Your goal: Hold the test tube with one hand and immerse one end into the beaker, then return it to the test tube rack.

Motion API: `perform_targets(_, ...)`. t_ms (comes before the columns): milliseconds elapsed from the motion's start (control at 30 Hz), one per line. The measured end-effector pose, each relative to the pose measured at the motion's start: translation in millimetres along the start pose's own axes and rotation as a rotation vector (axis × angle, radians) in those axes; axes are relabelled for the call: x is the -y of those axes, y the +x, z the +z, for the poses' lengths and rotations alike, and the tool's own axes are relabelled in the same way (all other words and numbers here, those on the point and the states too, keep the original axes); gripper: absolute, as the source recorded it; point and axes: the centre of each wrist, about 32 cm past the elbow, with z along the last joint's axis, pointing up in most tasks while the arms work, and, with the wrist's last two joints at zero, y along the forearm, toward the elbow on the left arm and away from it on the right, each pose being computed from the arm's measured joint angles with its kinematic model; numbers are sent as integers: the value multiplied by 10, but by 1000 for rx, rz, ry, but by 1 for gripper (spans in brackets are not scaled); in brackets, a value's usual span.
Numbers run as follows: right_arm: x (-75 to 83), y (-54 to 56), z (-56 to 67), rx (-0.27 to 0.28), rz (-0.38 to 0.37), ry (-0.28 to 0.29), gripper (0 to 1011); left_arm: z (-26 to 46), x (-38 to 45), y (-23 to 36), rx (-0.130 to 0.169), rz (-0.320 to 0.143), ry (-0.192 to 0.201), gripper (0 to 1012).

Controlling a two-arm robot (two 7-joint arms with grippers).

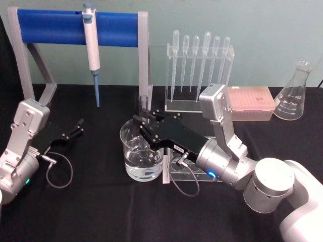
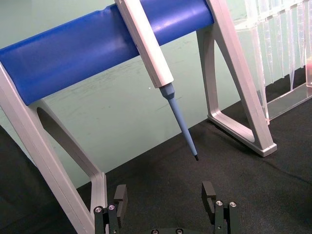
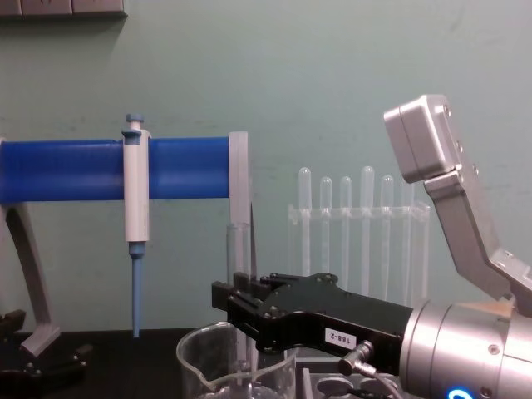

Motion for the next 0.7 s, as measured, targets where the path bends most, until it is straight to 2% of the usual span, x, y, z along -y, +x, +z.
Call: perform_targets(700,0,0,0,0,0,0,225,0,0,0,0,0,0,1000)
